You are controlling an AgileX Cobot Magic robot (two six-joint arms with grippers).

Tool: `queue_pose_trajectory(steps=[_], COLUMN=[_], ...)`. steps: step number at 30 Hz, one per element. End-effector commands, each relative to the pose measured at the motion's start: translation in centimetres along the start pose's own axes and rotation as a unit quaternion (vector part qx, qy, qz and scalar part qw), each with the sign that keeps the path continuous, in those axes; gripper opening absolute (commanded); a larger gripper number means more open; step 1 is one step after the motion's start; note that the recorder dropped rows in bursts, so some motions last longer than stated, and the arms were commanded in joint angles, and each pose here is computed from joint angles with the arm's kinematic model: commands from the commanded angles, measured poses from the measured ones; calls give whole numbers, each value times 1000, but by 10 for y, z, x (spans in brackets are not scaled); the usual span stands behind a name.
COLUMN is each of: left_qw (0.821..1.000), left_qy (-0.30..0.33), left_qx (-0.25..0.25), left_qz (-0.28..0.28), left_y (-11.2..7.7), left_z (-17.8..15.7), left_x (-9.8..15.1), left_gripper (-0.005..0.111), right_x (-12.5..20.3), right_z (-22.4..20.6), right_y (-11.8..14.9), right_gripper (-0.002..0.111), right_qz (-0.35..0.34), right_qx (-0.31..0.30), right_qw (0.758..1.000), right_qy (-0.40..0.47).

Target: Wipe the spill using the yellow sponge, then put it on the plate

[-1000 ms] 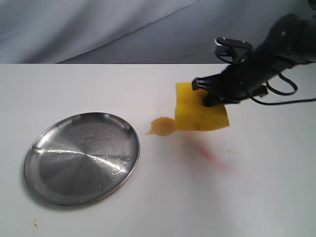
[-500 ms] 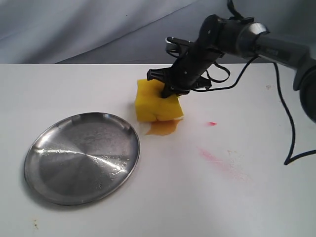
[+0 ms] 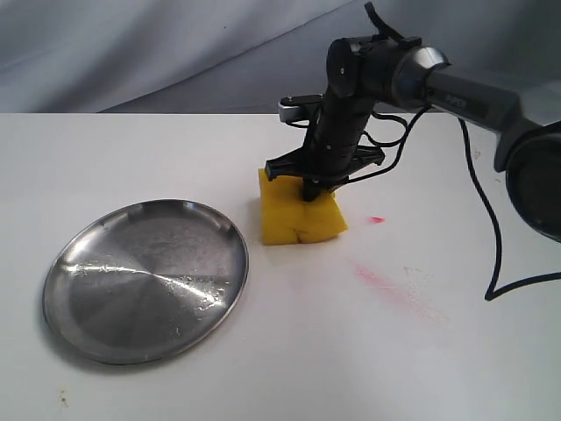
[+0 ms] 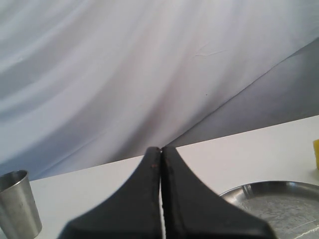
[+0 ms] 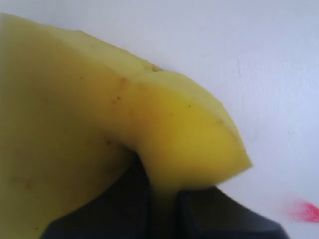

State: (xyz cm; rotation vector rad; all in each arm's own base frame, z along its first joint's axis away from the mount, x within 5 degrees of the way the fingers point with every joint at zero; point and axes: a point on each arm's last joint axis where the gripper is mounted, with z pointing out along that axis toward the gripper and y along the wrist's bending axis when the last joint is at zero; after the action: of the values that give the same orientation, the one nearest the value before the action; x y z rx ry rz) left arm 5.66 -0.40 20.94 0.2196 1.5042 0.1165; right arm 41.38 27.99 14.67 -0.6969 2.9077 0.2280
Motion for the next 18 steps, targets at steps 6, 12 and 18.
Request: queue_pose_trajectory(steps=[6, 12, 18], left_qw=[1000, 1000, 1000], left_qy=[-6, -6, -6], left_qx=[-3, -3, -3], left_qz=[-8, -8, -8], left_y=[1, 1, 1], left_z=[0, 0, 0], left_x=[-2, -2, -2], left_gripper=[0, 0, 0], right_x=[11, -7, -11], right_z=[-3, -3, -4], right_y=[3, 2, 5], right_gripper=[0, 0, 0], right_qz=[-87, 31, 45], right_qx=[52, 59, 42], right_qw=[993, 997, 996], right_qy=[52, -48, -71])
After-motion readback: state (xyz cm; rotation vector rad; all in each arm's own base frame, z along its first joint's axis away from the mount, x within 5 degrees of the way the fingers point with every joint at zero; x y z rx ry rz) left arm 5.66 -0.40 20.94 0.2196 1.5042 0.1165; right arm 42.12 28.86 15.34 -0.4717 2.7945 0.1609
